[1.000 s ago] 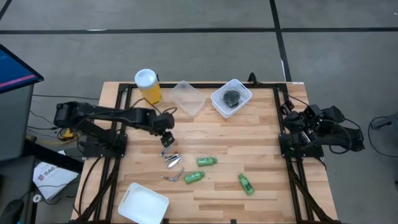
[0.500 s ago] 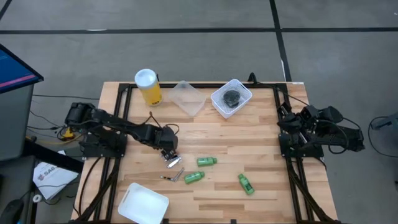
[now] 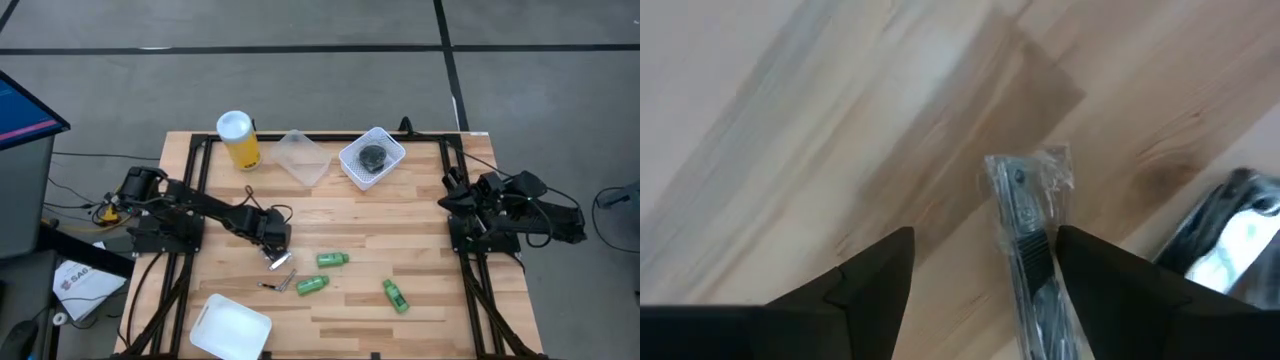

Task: Pick & Place Travel size toiletries
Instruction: Put the silver nail cutter into the transparent bin

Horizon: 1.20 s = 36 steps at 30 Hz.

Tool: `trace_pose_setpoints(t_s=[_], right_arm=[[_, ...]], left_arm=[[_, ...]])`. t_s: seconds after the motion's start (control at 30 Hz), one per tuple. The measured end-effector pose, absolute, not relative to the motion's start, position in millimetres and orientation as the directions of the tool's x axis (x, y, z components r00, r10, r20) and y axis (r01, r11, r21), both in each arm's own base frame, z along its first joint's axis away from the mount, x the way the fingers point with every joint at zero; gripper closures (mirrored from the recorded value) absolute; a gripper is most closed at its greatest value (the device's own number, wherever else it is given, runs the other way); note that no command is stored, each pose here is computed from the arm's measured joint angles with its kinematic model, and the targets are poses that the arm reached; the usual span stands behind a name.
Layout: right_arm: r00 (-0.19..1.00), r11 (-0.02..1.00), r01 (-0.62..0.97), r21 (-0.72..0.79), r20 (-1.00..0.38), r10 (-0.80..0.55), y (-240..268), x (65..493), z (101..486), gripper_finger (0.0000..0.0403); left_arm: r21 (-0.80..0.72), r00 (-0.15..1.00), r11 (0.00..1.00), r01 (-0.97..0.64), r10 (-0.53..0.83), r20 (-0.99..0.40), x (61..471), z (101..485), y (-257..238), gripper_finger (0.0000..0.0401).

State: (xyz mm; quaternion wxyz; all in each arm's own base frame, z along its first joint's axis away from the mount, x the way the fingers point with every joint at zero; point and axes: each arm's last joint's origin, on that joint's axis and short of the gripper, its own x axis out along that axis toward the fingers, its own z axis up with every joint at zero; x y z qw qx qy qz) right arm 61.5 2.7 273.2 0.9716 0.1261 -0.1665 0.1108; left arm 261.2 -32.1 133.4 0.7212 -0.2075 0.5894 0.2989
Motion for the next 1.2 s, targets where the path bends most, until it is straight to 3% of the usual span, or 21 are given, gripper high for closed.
trace_pose_setpoints(t_s=[0.17, 0.47, 0.73, 1.07, 1.2], right_arm=[[0.923, 0.946, -0.252, 0.202, 0.344, 0.173, 3, 62, 272, 0.0402], [0.93, 0.95, -0.243, 0.193, 0.325, 0.172, 3, 62, 271, 0.0402], [0.931, 0.951, -0.242, 0.194, 0.323, 0.171, 3, 63, 270, 0.0402], [0.935, 0.963, -0.226, 0.149, 0.31, 0.171, 3, 64, 268, 0.0402], [0.938, 0.96, -0.227, 0.163, 0.3, 0.171, 2, 75, 245, 0.0402]], left_arm=[[0.025, 0.144, 0.733, -0.679, 0.167, -0.975, 264, 131, -33, 0.0183], [0.033, 0.14, 0.729, -0.683, 0.176, -0.974, 264, 130, -31, 0.0378], [-0.021, 0.175, 0.726, -0.687, 0.137, -0.975, 266, 143, -30, 0.039], [-0.224, 0.477, 0.627, -0.747, 0.27, -0.837, 265, 218, 1, 0.039], [-0.306, 0.582, 0.612, -0.729, 0.318, -0.749, 265, 242, 19, 0.039]])
